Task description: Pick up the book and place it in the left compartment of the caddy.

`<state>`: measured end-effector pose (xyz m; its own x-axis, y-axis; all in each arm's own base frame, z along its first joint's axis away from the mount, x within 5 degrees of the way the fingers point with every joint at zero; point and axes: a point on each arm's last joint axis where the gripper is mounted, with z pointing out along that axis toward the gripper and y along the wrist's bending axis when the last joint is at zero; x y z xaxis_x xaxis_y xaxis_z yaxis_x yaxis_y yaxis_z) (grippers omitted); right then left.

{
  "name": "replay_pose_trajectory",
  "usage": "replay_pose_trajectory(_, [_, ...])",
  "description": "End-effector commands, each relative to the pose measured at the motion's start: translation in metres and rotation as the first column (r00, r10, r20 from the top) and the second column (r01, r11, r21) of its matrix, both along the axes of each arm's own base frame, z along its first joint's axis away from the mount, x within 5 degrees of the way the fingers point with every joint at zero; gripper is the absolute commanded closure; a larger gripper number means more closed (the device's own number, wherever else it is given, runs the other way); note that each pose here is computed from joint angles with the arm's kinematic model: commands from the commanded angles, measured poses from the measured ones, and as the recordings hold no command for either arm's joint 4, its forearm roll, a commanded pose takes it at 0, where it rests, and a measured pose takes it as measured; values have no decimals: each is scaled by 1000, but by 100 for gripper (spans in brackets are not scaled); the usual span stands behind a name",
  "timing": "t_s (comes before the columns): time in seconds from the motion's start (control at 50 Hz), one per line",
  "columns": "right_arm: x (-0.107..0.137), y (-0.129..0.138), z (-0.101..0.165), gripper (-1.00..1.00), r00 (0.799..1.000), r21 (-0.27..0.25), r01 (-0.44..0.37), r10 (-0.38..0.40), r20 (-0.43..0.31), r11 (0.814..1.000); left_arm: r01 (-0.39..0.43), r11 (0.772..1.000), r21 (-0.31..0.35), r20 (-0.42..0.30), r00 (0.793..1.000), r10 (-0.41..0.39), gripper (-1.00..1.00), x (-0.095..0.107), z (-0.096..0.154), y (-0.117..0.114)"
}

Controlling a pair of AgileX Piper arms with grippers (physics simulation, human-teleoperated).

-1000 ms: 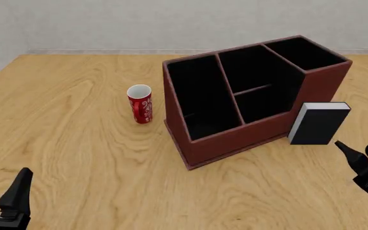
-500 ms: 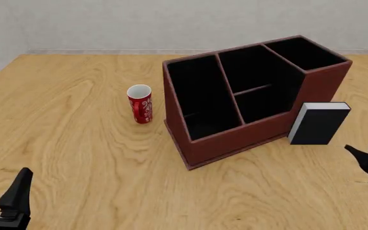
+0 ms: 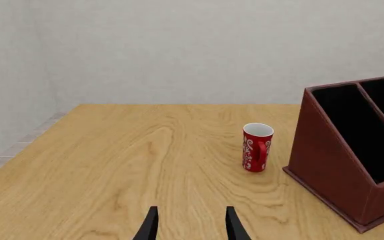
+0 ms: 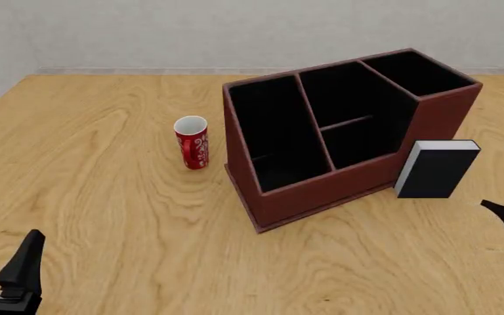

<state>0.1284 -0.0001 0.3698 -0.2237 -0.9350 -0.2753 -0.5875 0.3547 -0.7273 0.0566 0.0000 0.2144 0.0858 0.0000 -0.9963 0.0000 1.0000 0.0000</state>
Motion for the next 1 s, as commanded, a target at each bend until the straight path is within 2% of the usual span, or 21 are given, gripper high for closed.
replay_pose_trajectory(0.02, [8, -3, 7, -100, 999, -42, -16, 14, -43, 999, 0, 1000, 0, 0, 1000, 0, -100, 0, 0, 0])
replay_pose_trajectory(0.22, [24, -8, 7, -100, 998, -74, -18, 13, -65, 997, 0, 1000, 0, 0, 1000, 0, -100, 0, 0, 0])
replay_pose_trajectory(0.34, [39, -9, 8, -100, 997, -77, -18, 12, -70, 997, 0, 1000, 0, 0, 1000, 0, -100, 0, 0, 0])
replay_pose_trajectory(0.76, [92, -21, -5, -100, 993, -111, -20, 7, -121, 994, 0, 1000, 0, 0, 1000, 0, -100, 0, 0, 0])
replay_pose_trajectory(1.0, [109, -31, -15, -100, 990, -137, -16, -4, -142, 990, 0, 1000, 0, 0, 1000, 0, -100, 0, 0, 0])
